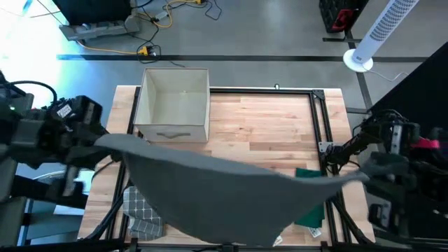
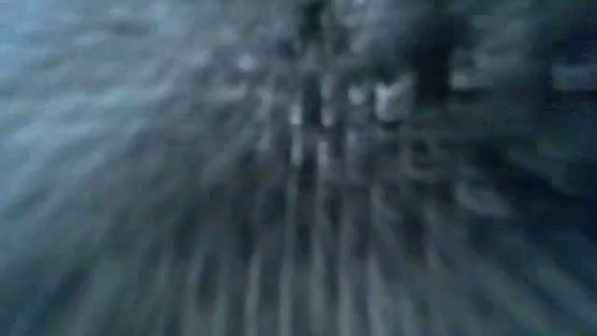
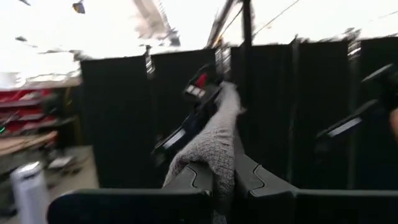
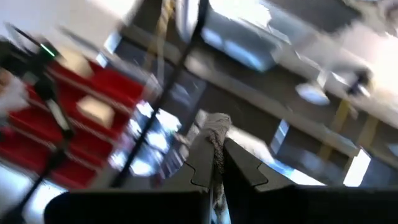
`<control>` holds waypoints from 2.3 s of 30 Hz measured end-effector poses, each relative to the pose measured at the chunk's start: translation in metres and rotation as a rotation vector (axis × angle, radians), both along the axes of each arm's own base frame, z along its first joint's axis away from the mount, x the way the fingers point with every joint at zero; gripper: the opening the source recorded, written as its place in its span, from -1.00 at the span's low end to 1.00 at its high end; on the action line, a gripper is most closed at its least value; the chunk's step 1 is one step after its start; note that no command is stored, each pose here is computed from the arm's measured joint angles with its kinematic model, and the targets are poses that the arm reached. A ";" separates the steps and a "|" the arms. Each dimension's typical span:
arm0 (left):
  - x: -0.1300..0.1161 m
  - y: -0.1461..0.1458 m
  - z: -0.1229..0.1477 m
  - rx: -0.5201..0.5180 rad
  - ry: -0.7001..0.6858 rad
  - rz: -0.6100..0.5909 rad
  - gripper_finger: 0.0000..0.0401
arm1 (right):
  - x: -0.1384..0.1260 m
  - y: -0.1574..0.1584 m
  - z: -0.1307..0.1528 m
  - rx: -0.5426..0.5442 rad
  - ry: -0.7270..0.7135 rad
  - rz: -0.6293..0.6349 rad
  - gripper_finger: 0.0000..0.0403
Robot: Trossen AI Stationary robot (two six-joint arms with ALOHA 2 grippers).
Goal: Fold towel
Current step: Fold the gray towel
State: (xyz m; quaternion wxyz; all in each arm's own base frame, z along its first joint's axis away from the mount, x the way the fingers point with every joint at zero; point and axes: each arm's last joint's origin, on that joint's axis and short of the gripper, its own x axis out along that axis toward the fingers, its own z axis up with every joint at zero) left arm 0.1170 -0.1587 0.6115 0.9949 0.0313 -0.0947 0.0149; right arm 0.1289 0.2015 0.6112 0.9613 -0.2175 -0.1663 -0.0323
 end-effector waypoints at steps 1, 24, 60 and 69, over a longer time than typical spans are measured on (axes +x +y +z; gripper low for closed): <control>0.002 0.001 -0.004 0.003 0.028 0.007 -1.00 | 0.002 -0.002 -0.001 0.018 0.038 -0.062 -0.97; 0.010 0.063 -0.085 -0.052 0.592 0.256 -1.00 | 0.023 -0.100 -0.099 0.346 0.405 -0.674 -0.97; 0.000 0.059 -0.310 -0.413 0.997 0.083 -1.00 | 0.060 -0.149 -0.348 0.664 1.024 -0.569 -0.97; 0.013 0.039 -0.342 -0.545 1.040 -0.068 -1.00 | 0.059 -0.142 -0.376 0.737 1.194 -0.384 -0.97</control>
